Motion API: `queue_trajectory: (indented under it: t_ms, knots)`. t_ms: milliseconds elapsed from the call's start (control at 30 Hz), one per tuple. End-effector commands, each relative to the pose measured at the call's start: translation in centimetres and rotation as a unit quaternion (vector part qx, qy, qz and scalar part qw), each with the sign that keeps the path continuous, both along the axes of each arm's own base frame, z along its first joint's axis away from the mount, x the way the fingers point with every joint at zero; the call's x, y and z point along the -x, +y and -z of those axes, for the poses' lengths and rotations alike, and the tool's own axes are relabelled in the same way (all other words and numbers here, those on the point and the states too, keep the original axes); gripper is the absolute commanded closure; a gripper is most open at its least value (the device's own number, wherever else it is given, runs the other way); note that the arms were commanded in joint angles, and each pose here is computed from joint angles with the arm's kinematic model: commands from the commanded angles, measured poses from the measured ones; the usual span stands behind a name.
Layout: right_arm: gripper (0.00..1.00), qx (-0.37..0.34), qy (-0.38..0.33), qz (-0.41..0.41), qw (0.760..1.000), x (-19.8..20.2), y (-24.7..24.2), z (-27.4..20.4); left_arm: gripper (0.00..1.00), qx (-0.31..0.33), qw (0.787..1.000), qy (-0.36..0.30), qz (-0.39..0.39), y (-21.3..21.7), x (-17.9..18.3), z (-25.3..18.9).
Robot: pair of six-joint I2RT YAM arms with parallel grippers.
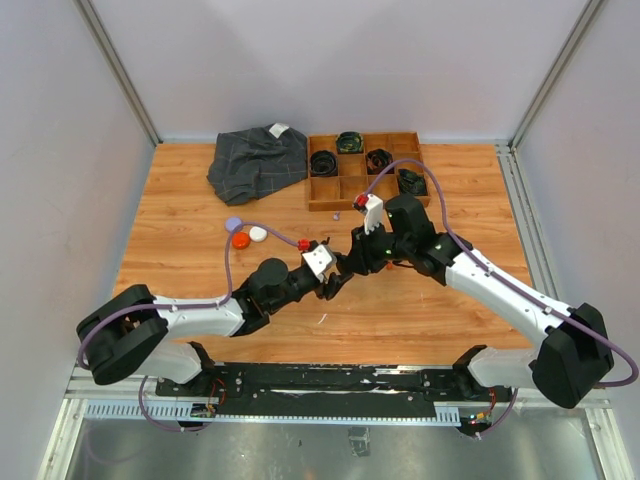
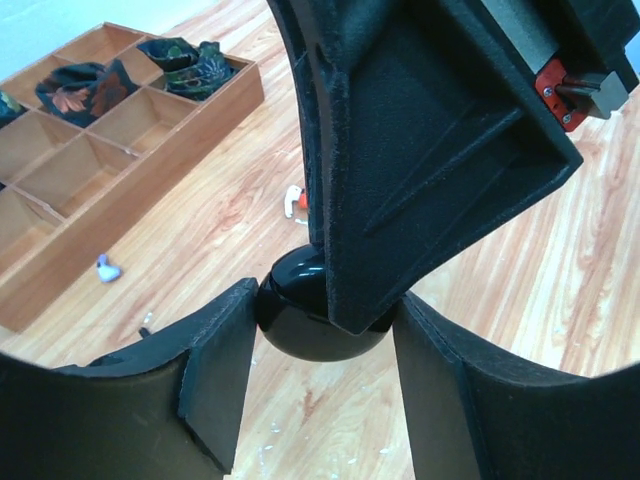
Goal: Insert the wireless bluetooth earbuds into the charging case
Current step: Pick up the charging case at the center of the board.
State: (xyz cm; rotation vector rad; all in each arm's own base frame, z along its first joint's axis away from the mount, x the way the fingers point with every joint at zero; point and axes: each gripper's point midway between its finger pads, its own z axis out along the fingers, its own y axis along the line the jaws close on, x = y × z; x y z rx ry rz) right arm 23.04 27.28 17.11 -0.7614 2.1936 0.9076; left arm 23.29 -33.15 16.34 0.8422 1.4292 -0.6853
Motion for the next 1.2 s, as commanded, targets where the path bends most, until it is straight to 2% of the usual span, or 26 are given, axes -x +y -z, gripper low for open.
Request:
queue_trajectory:
  t_ms: [0,100,233,567,833,1167]
  knots:
    - [0.93,0.036,-0.034,-0.033,0.998,0.2,-0.3,-0.5,0.35,0.035,0.999,-0.016,0.014,0.0,0.9,-1.7]
    - [0.96,0.054,-0.048,-0.052,0.996,0.1,-0.6,-0.9,0.25,0.027,0.999,-0.023,0.016,0.5,1.2,-1.5]
    - [0.97,0.068,-0.065,-0.075,0.993,0.2,-0.9,-1.3,0.21,0.016,0.999,-0.02,0.037,1.1,2.0,-1.5]
    - [0.97,0.075,-0.092,-0.15,0.981,2.0,-1.4,-2.1,0.21,0.042,0.989,0.001,0.144,2.8,3.8,-3.0]
    - [0.97,0.03,-0.11,-0.227,0.967,4.7,0.0,-3.3,0.23,0.047,0.968,0.025,0.247,2.6,5.8,-2.8]
    - [0.98,0.015,-0.143,-0.304,0.942,7.8,1.8,-3.8,0.28,0.031,0.959,0.043,0.28,2.2,6.0,-2.2]
